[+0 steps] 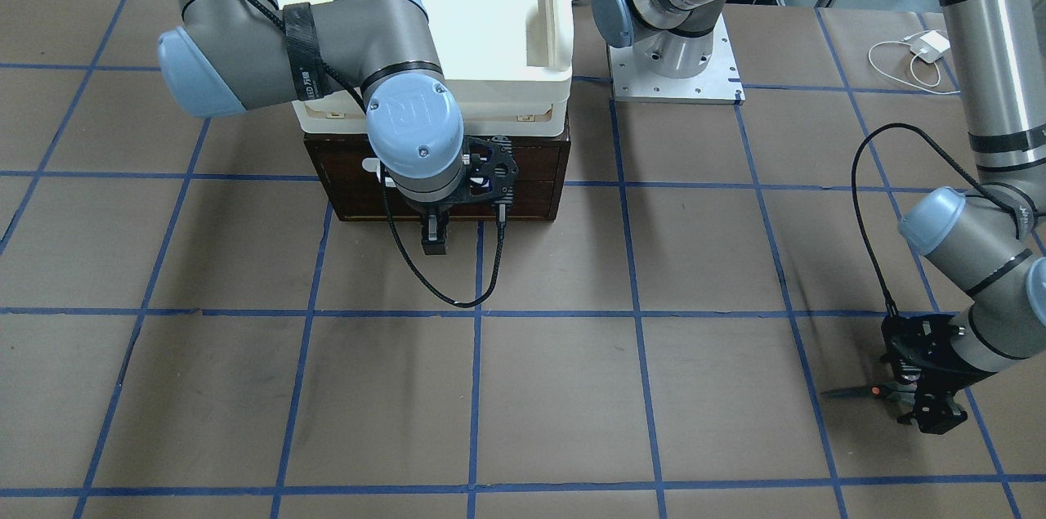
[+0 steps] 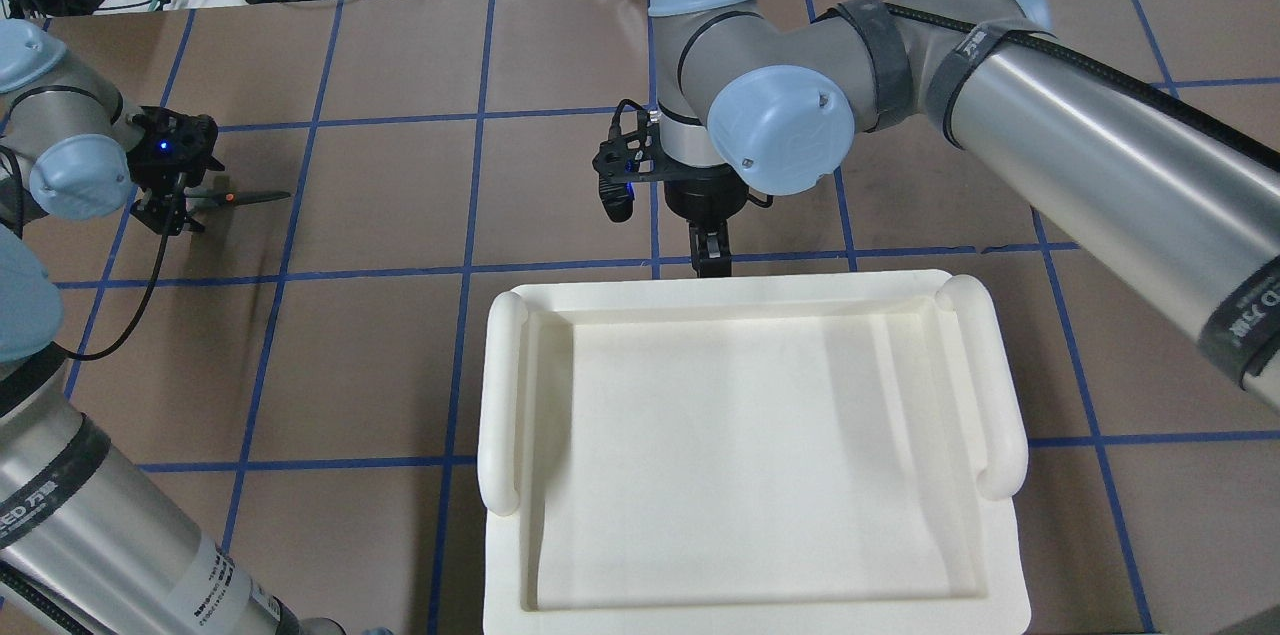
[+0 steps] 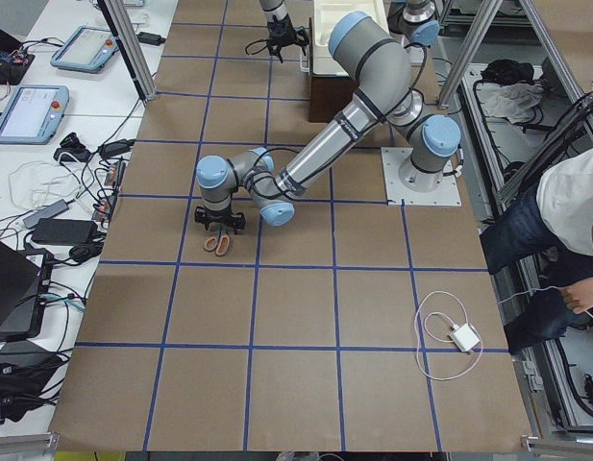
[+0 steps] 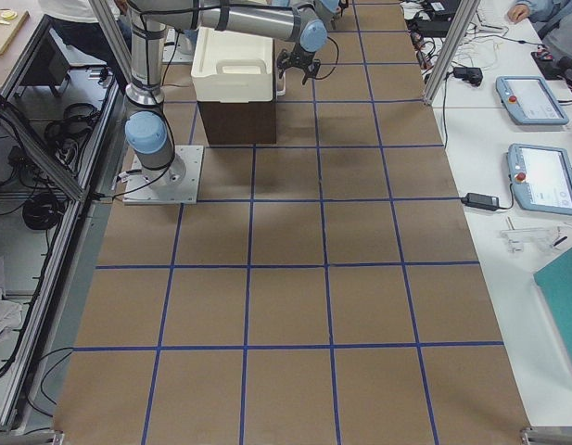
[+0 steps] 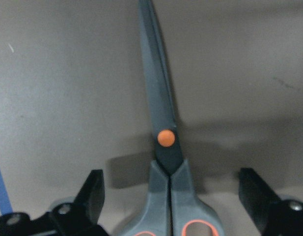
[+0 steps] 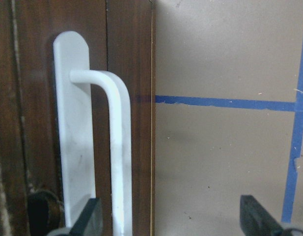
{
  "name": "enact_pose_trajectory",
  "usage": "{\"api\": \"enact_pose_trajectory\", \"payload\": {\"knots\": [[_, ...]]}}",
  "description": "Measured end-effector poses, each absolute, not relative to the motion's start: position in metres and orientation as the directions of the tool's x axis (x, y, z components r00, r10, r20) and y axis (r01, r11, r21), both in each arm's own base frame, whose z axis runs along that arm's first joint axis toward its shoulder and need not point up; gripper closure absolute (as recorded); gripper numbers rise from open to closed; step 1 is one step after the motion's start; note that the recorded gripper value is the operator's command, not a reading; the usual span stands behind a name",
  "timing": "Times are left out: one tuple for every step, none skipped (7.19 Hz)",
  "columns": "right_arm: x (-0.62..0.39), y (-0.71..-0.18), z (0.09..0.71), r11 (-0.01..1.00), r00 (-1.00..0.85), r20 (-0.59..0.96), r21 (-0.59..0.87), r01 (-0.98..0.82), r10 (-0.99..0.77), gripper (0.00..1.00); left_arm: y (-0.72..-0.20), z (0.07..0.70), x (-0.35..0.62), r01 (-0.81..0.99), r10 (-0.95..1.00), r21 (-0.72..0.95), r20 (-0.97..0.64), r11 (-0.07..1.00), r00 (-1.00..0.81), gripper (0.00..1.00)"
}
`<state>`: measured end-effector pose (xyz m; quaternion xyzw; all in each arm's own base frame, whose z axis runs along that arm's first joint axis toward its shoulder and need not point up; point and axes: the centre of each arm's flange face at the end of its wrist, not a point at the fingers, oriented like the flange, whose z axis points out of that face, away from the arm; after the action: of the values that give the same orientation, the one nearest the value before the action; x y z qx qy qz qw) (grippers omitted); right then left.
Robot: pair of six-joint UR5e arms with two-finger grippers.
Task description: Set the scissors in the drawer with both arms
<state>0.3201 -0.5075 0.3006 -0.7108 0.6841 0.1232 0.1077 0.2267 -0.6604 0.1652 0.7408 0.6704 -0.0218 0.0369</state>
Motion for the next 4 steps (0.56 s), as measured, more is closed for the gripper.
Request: {"api": "enact_pose_trajectory", "payload": {"knots": [[0.3201,-0.5079,0.2995,-0.041,0.034,-0.322,0.017,-0.999,-0.946,0.00,-0.6607,0.1639,0.2267,0.995,0.992,0.023,-0.081,-0.094,0.096,0.72],[0.3202,-0.5088,0.2976,-0.042,0.034,-0.322,0.019,-0.999,-0.946,0.00,-0.6608,0.1639,0.2268,0.995,0.992,0.023,-0.081,-0.095,0.096,1.00],[0.3206,-0.5098,0.2950,-0.042,0.034,-0.323,0.020,-0.999,-0.946,0.00,-0.6607,0.1649,0.2269,0.995,0.992,0.025,-0.081,-0.100,0.101,1.00],[0.3209,-0.5109,0.2933,-0.043,0.034,-0.323,0.020,-0.999,-0.946,0.00,-0.6607,0.1680,0.2267,0.994,0.991,0.028,-0.084,-0.104,0.106,1.00]]}}
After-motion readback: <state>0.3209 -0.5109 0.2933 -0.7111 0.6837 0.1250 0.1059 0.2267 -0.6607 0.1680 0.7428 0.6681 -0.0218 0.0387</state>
